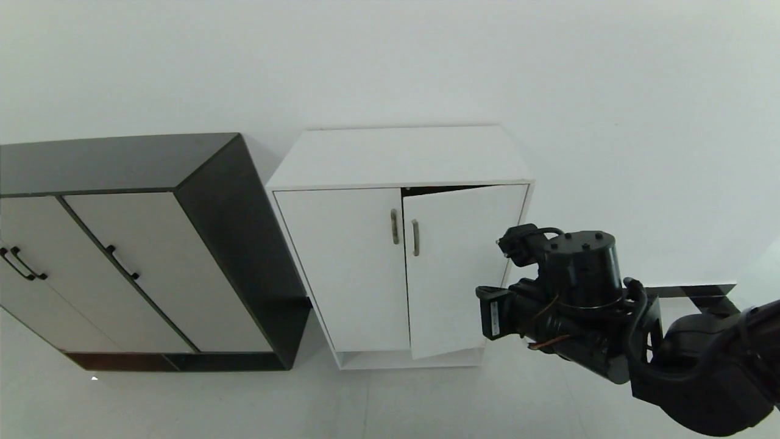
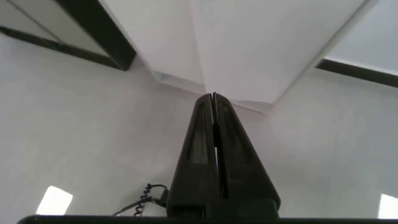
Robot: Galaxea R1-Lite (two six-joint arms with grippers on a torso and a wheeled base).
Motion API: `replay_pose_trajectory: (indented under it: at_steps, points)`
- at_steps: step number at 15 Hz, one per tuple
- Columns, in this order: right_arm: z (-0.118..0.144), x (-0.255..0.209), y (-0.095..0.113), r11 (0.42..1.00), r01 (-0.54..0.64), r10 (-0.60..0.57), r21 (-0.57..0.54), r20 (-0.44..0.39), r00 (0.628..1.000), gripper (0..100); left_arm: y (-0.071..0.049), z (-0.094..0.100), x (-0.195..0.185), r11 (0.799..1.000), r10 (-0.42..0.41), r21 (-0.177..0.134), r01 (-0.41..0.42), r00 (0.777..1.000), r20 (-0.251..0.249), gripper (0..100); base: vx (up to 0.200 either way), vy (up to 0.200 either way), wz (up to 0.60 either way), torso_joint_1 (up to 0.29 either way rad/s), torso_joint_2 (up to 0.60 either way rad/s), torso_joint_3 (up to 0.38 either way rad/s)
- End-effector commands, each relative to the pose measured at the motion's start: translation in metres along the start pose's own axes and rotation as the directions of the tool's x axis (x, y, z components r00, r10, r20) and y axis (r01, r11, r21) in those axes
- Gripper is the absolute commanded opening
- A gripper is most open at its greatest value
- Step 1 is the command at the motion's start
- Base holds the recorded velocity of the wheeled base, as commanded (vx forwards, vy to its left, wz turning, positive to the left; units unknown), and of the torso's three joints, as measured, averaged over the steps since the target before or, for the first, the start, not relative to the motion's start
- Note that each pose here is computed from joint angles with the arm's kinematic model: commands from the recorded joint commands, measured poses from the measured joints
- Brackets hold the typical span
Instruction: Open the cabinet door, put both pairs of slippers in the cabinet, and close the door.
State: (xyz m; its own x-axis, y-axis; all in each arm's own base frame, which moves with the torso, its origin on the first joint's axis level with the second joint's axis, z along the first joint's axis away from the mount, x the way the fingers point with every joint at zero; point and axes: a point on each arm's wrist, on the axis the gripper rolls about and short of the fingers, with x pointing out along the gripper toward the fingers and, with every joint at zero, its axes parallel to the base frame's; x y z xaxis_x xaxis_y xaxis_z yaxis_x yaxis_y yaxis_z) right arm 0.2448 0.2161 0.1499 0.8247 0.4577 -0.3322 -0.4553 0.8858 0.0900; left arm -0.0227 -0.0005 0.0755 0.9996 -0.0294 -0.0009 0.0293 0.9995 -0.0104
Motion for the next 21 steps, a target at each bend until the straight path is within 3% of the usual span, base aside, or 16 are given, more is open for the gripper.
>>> replay_pose_trajectory:
  at_steps: [1, 3, 12, 17, 21]
  points:
    - [-0.013, -0.002, -0.012, 0.999, -0.033, 0.033, -0.018, -0.018, 0.999, 0, 0.000, 0.000, 0.000, 1.000, 0.002, 0.000, -0.002, 1.000, -0.001, 0, 0.000, 0.000, 0.00, 0.000, 0.00, 0.000]
    - [-0.022, -0.004, -0.018, 0.987, -0.157, 0.157, -0.028, -0.004, 0.988, 0, 0.000, 0.000, 0.000, 1.000, 0.000, 0.001, 0.000, 1.000, -0.001, 0, 0.000, 0.000, 0.00, 0.000, 0.00, 0.000]
    - [-0.030, 0.005, -0.018, 0.988, -0.154, 0.154, -0.028, -0.029, 0.988, 0, 0.000, 0.000, 0.000, 1.000, 0.000, 0.003, 0.000, 1.000, -0.001, 0, 0.178, 0.000, 0.00, -0.001, 0.00, 0.004]
    - [-0.040, 0.022, -0.017, 0.987, -0.158, 0.158, -0.025, -0.003, 0.988, 0, 0.000, 0.000, 0.000, 1.000, 0.000, 0.001, 0.000, 1.000, -0.001, 0, 0.200, 0.000, 0.00, 0.003, 0.00, 0.002]
    - [-0.038, 0.036, -0.015, 0.987, -0.160, 0.160, 0.013, 0.020, 0.987, 0, 0.000, 0.000, 0.000, 1.000, 0.000, 0.001, 0.000, 1.000, -0.001, 0, 0.000, 0.000, 0.00, 0.000, 0.00, 0.000]
